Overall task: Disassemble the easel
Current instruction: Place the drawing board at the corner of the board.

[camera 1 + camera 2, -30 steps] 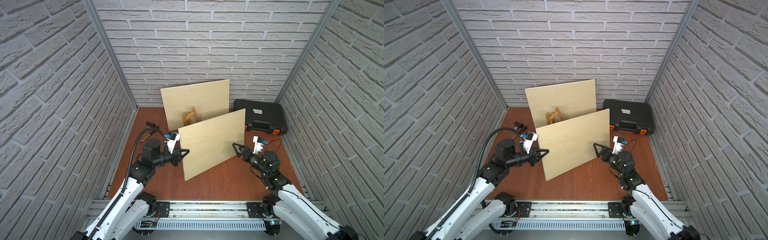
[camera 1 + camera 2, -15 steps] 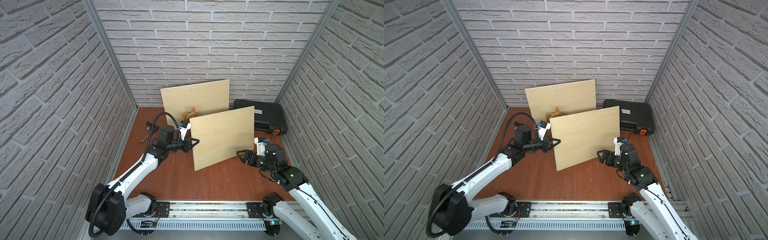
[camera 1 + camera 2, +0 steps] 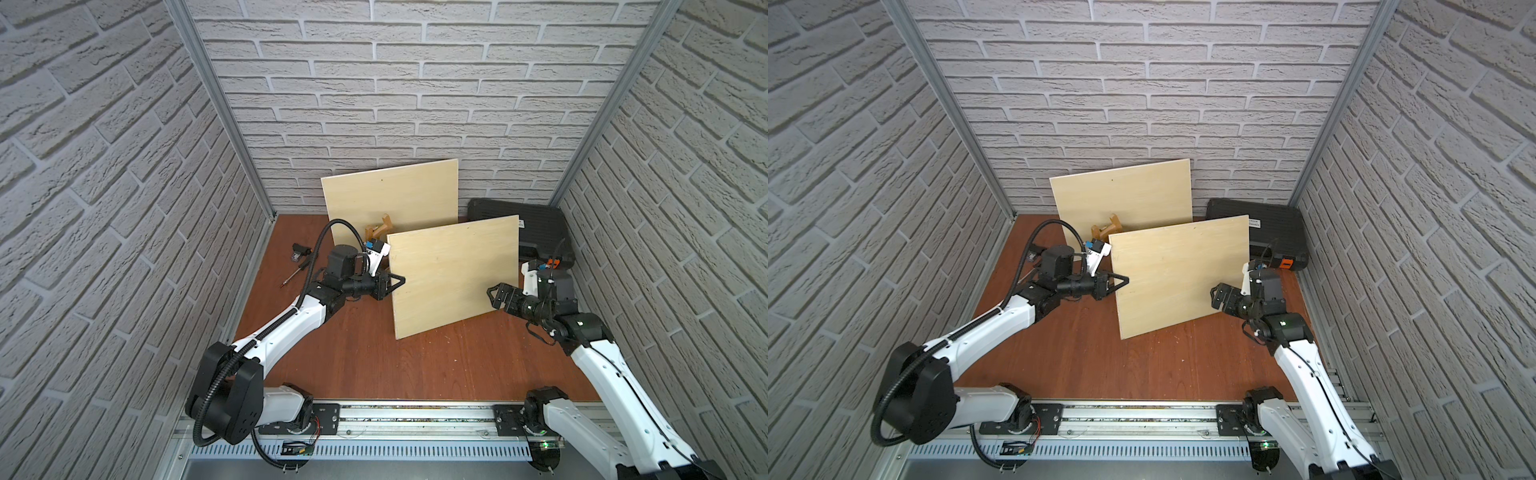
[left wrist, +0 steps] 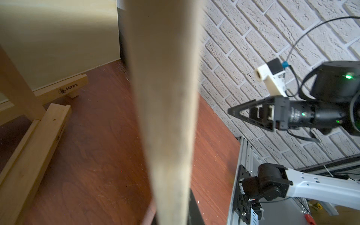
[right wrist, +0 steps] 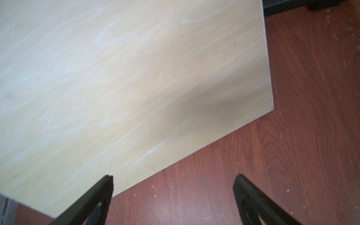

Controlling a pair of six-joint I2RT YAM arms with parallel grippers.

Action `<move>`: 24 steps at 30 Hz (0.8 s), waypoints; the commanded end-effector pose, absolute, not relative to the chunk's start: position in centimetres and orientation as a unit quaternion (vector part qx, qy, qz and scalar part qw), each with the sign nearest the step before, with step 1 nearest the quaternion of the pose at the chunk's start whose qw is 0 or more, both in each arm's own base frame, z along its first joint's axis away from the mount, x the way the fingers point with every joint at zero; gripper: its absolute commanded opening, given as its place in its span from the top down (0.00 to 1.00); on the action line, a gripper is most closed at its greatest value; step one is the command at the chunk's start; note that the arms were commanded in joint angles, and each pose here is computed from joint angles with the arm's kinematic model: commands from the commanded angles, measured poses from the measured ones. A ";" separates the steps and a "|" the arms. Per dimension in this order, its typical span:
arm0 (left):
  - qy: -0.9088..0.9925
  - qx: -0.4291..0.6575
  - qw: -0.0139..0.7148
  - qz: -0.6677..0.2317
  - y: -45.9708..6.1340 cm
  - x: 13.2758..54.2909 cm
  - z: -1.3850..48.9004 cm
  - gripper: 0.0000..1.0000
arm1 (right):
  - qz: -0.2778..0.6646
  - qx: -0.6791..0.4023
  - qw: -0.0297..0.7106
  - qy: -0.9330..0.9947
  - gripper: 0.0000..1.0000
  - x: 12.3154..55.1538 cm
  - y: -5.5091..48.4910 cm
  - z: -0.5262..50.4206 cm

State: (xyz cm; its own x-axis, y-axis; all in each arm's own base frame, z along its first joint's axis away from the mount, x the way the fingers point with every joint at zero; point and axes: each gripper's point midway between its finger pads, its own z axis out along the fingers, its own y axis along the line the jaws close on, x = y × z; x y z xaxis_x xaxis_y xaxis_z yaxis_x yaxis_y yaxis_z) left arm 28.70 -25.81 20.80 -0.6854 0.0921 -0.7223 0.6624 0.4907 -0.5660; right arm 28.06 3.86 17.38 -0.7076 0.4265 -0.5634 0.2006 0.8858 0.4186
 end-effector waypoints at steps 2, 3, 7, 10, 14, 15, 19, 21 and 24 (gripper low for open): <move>0.909 0.193 0.132 -0.345 -20.0 22.8 10.5 1.00 | 0.213 0.161 0.392 0.880 0.02 32.7 3.1 19.4; 0.910 0.192 0.130 -0.344 -19.7 22.7 10.5 1.00 | 0.222 0.169 0.397 0.875 0.02 33.5 2.5 19.2; 0.910 0.194 0.123 -0.346 -19.6 22.3 10.5 1.00 | 0.266 0.174 0.399 0.860 0.03 35.7 1.3 18.5; 0.914 0.196 0.116 -0.336 -19.2 22.0 10.2 1.00 | 0.261 0.169 0.401 0.862 0.03 36.5 0.1 17.6; 0.917 0.194 0.115 -0.330 -18.6 22.0 9.9 1.00 | 0.272 0.188 0.376 0.866 0.04 37.0 -1.5 14.8; 0.917 0.193 0.117 -0.330 -18.5 22.1 10.0 1.00 | 0.275 0.195 0.368 0.866 0.04 37.1 -1.9 14.0; 0.917 0.192 0.123 -0.327 -18.4 22.3 10.1 1.00 | 0.272 0.216 0.350 0.870 0.06 36.8 -2.5 11.9; 0.916 0.192 0.125 -0.328 -18.5 22.3 10.2 1.00 | 0.273 0.217 0.344 0.872 0.06 36.4 -2.4 11.4; 0.916 0.189 0.125 -0.330 -18.6 22.2 10.0 1.00 | 0.302 0.207 0.330 0.870 0.07 35.5 -1.1 11.1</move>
State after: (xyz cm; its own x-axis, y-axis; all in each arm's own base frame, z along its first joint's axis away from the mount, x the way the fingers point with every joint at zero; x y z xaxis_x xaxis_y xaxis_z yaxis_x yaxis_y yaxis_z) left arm 23.90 -22.08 16.26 -0.8876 0.1463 -0.4368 0.4457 0.5128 -0.7338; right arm 35.62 -2.27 10.14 -0.6902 0.5870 -0.4230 0.2412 0.7379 0.6304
